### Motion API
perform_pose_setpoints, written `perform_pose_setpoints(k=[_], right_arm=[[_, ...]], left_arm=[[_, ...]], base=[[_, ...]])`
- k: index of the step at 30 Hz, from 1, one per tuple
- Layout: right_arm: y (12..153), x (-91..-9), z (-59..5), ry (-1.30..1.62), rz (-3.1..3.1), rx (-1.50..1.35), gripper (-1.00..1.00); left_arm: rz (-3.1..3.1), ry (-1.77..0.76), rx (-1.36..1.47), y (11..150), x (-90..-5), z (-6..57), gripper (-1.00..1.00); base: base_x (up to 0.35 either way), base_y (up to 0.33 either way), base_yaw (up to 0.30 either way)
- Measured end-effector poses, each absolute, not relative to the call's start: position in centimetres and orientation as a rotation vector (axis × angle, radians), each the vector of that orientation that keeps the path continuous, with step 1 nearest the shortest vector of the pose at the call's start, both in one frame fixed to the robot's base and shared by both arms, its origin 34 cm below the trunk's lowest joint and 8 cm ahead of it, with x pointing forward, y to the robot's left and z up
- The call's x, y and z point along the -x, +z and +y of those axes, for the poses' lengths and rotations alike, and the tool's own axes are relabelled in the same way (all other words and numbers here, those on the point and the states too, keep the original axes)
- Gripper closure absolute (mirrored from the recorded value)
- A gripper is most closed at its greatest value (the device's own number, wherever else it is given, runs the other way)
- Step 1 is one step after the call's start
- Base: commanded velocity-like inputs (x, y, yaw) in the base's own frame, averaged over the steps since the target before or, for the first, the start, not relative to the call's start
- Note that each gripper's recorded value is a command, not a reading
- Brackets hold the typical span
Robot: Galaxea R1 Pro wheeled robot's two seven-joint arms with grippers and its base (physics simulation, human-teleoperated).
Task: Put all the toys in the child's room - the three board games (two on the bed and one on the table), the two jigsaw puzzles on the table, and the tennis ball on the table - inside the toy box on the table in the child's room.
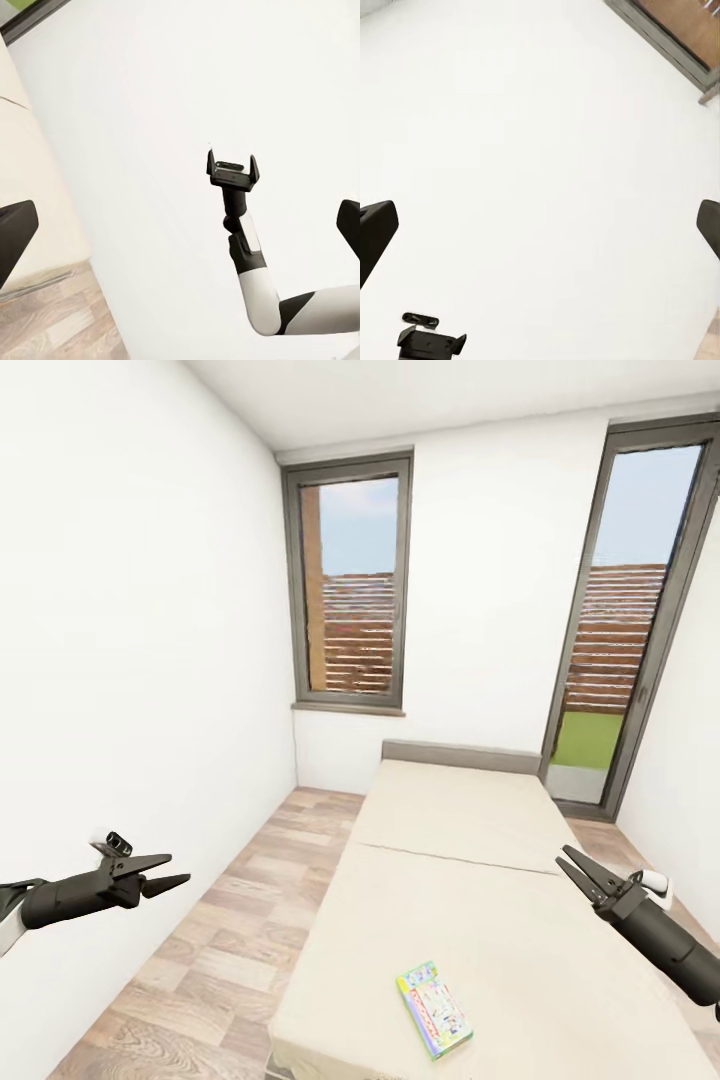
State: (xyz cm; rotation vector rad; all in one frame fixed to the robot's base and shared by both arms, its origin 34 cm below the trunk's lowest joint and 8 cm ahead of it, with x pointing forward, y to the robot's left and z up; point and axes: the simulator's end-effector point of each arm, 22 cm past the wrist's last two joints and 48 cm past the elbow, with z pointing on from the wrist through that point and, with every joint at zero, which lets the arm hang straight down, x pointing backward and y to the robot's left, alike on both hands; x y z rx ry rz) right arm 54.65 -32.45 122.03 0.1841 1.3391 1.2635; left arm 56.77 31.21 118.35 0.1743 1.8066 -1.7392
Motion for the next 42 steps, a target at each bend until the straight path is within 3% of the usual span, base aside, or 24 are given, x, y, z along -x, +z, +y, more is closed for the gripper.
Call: perform_pose_setpoints(k=[42], right_arm=[[119.9,-55.6,-32.5,1.267,1.379,-0.220,-1.00]], left_arm=[[1.838,-1.755,-0.138,116.3,-57.5,31.2,-1.00]], base=[[0.000,0.000,-0.208]])
